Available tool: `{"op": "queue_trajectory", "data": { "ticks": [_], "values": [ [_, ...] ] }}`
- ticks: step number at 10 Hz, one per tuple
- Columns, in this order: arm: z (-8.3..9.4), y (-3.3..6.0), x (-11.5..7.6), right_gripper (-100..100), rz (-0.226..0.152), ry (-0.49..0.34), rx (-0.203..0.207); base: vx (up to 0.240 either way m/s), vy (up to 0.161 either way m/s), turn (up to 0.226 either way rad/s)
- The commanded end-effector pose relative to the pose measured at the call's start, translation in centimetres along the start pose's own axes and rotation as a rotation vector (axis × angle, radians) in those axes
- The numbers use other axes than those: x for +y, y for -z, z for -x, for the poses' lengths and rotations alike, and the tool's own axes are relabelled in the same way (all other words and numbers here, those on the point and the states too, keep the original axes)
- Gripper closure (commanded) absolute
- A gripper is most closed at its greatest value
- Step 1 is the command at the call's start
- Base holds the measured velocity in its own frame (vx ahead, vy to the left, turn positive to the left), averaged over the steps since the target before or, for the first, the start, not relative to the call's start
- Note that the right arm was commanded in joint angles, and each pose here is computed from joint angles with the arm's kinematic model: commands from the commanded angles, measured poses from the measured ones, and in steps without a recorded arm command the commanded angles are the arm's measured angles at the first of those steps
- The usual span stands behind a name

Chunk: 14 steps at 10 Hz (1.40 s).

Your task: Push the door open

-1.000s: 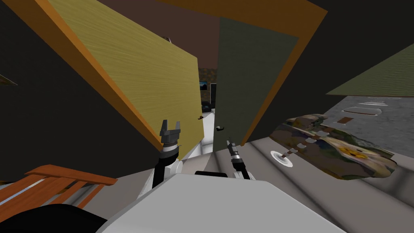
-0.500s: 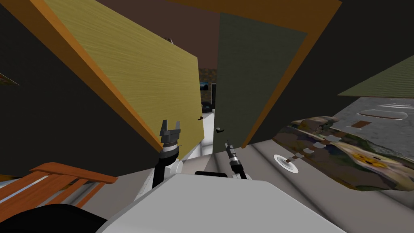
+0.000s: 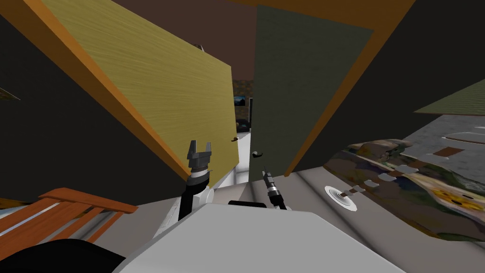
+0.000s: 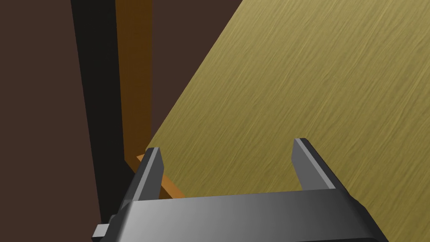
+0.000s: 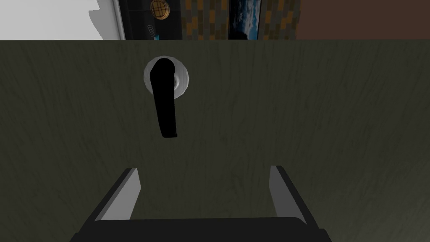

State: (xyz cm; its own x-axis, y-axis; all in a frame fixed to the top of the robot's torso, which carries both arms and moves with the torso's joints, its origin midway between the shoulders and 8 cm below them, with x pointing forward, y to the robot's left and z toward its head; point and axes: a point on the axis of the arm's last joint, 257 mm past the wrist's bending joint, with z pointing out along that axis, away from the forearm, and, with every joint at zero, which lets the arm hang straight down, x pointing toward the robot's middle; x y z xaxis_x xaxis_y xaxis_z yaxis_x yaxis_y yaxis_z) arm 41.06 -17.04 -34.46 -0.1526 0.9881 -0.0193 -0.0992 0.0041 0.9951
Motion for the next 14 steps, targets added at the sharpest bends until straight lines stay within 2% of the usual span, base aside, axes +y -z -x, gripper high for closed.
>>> {"op": "queue_trajectory", "data": {
  "ticks": [1, 5, 6, 14],
  "values": [
    [-0.4, 0.15, -1.1, -100, -0.023, -0.005, 0.007, 0.082, -0.07, 0.051],
    [-1.7, 1.19, -4.3, -100, -0.092, -0.02, 0.03, 0.125, -0.078, 0.064],
    [-1.5, 1.13, -3.9, -100, -0.08, -0.017, 0.026, 0.085, -0.042, 0.021],
    [-0.7, 1.23, -4.5, -100, -0.085, -0.012, 0.01, 0.179, 0.03, 0.023]
  ]
}}
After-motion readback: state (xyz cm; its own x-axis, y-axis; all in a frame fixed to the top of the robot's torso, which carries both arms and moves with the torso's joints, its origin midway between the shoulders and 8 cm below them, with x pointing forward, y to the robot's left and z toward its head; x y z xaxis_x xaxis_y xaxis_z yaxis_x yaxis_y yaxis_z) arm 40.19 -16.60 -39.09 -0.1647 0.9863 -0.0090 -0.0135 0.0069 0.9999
